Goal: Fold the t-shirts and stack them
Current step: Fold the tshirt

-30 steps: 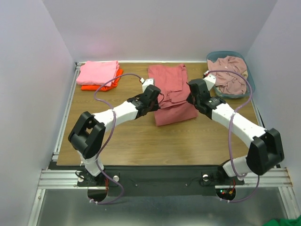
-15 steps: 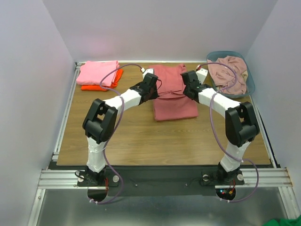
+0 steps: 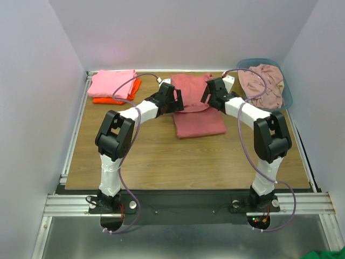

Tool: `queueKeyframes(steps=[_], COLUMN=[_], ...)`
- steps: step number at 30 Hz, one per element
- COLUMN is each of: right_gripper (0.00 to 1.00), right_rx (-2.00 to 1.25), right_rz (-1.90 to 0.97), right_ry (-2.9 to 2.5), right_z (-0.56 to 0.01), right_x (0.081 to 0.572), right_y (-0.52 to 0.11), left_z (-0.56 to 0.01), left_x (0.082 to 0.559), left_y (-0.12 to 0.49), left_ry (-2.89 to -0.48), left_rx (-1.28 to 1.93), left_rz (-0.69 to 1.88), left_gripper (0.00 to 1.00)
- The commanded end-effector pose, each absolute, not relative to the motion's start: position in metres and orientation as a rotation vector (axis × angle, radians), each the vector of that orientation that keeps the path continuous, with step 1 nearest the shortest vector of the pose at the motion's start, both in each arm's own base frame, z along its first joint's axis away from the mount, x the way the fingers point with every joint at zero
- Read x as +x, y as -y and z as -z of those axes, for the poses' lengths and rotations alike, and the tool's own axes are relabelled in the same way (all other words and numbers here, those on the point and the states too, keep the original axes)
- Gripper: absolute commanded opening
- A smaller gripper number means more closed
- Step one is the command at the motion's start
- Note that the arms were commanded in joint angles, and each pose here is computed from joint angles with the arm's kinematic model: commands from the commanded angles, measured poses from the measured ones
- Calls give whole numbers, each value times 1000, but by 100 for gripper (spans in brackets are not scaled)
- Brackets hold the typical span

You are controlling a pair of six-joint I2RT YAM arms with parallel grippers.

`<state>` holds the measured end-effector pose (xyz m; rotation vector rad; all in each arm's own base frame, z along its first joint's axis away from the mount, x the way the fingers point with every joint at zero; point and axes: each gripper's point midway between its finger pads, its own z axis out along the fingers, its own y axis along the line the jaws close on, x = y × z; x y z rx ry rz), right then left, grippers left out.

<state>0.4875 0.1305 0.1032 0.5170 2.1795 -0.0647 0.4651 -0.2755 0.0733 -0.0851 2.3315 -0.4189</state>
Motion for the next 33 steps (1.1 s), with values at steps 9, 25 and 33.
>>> queueKeyframes(steps=[9,25,33], right_gripper=[100,100,100], right_rx=[138,48,115], right_rz=[-631,-494,-424], right_ry=[-2309,-2181,-2026], right_z=[-119,-104,-160], right_x=[435,543,594], right_y=[-223,-246,-234], left_z=[-122,-79,-96], left_x=[357,219,227], left_y=[260,204,203], left_ry=[-2253,-2294,-2255], left_rx=[-103,-254,-256], left_rz=[644,757,738], left_gripper=[98,98,98])
